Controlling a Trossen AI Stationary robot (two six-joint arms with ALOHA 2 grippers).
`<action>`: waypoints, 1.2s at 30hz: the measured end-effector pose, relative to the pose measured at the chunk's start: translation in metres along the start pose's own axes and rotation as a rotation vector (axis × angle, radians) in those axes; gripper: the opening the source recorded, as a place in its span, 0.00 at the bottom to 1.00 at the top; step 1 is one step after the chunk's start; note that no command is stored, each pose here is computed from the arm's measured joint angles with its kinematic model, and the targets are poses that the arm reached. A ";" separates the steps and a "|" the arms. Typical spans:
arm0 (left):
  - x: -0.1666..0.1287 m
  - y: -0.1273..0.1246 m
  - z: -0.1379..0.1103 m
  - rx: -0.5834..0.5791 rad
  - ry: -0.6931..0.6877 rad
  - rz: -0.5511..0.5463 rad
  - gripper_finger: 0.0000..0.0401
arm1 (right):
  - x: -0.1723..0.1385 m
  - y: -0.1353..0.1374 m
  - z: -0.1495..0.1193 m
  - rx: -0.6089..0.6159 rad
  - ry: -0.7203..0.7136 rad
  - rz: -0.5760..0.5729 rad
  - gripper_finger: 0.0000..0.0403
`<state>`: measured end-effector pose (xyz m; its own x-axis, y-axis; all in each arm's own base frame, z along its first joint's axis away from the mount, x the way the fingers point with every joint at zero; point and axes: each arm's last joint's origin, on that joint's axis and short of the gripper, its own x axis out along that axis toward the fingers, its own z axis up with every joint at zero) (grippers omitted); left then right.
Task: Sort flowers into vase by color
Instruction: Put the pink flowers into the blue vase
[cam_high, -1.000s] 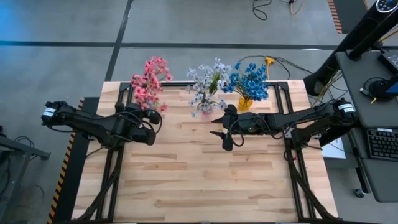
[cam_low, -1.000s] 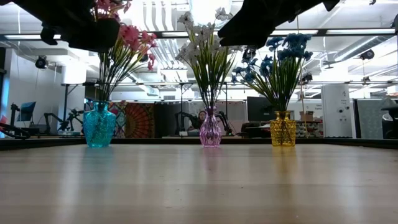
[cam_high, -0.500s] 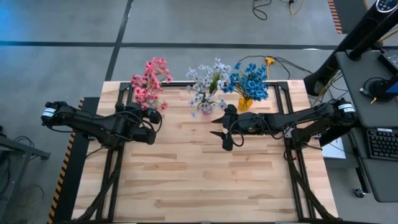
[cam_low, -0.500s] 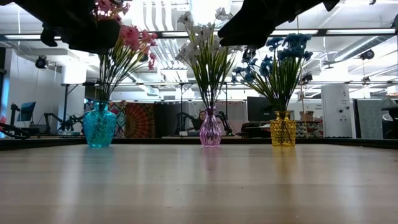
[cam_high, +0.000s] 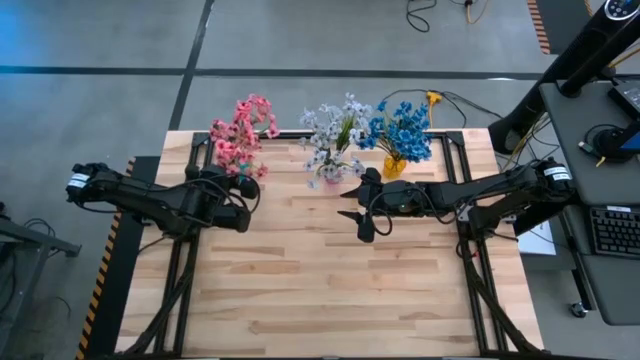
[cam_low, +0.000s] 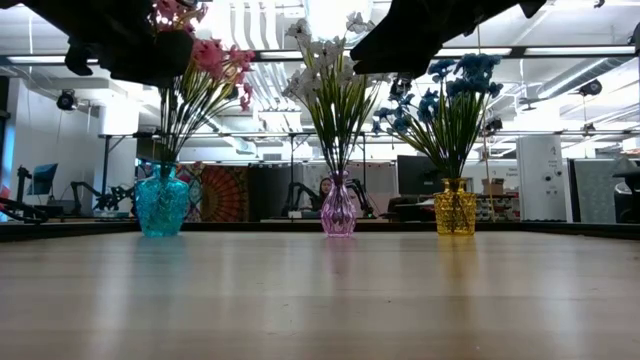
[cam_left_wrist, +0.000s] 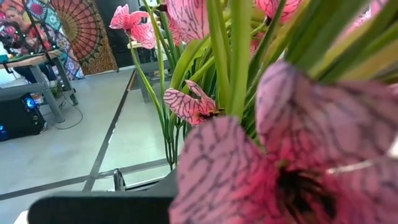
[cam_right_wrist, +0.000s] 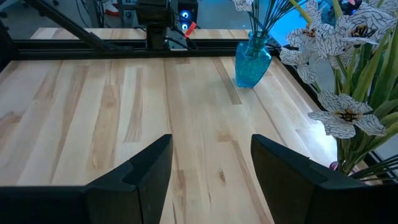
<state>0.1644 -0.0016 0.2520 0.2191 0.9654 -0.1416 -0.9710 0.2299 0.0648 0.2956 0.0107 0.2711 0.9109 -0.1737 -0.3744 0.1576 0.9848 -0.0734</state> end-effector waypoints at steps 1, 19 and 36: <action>0.000 0.000 0.000 -0.001 -0.002 0.001 0.09 | 0.000 0.000 0.000 0.000 0.000 0.000 0.52; -0.003 0.020 0.015 -0.095 -0.005 -0.017 0.09 | 0.000 0.000 0.000 0.000 0.000 0.000 0.52; 0.008 0.015 0.010 -0.084 0.068 0.028 0.09 | 0.000 0.000 0.000 0.002 0.000 0.000 0.52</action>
<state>0.1520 0.0107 0.2620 0.1879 0.9600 -0.2074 -0.9818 0.1895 -0.0125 0.2956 0.0106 0.2711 0.9109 -0.1737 -0.3744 0.1582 0.9848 -0.0720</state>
